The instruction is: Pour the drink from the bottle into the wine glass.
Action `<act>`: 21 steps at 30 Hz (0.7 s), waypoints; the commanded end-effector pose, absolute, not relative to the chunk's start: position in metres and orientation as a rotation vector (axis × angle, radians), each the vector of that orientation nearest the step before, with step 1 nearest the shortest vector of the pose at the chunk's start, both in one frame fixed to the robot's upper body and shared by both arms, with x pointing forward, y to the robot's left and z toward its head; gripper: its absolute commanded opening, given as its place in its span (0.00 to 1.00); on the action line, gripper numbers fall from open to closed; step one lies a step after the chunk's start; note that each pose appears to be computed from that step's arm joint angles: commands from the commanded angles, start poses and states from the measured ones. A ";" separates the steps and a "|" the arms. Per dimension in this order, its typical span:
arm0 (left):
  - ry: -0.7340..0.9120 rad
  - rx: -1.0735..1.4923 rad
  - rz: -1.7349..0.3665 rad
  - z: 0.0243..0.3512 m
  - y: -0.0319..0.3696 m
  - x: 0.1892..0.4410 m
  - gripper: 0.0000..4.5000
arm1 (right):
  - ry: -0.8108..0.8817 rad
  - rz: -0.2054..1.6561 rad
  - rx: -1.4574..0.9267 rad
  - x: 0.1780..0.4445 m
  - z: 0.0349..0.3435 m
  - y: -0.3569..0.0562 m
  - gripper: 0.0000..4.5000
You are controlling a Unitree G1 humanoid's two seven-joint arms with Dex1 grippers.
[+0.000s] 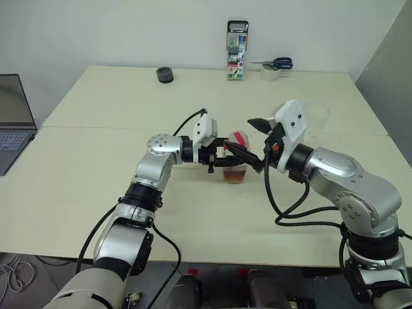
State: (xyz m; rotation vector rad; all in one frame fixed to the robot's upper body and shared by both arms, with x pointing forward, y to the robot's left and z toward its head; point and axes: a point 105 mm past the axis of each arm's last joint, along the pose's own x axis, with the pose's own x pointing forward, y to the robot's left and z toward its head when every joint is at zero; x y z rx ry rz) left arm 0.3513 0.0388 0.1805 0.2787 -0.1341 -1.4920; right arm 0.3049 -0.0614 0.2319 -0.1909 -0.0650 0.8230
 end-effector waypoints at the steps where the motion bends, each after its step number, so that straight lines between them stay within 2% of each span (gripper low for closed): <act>1: -0.207 0.315 -1.514 0.194 0.033 0.347 0.43 | -0.122 0.822 -0.207 0.303 0.243 -0.059 0.96; 3: -0.209 0.315 -1.514 0.194 0.032 0.347 0.43 | -0.115 0.823 -0.212 0.304 0.241 -0.059 0.88; 4: -0.210 0.315 -1.515 0.194 0.032 0.347 0.43 | -0.110 0.827 -0.214 0.304 0.240 -0.059 0.78; 9: -0.217 0.315 -1.518 0.195 0.030 0.347 0.43 | -0.087 0.846 -0.235 0.303 0.234 -0.056 0.43; 12: -0.218 0.314 -1.522 0.195 0.029 0.347 0.43 | -0.098 0.889 -0.251 0.302 0.236 -0.054 0.41; 15: -0.217 0.315 -1.539 0.196 0.028 0.345 0.43 | -0.120 1.012 -0.319 0.301 0.240 -0.057 0.41; 19: -0.211 0.335 -1.574 0.196 0.030 0.341 0.42 | -0.064 1.214 -0.525 0.311 0.240 -0.078 0.41; 21: -0.210 0.340 -1.574 0.196 0.032 0.341 0.42 | -0.033 1.255 -0.546 0.320 0.246 -0.088 0.41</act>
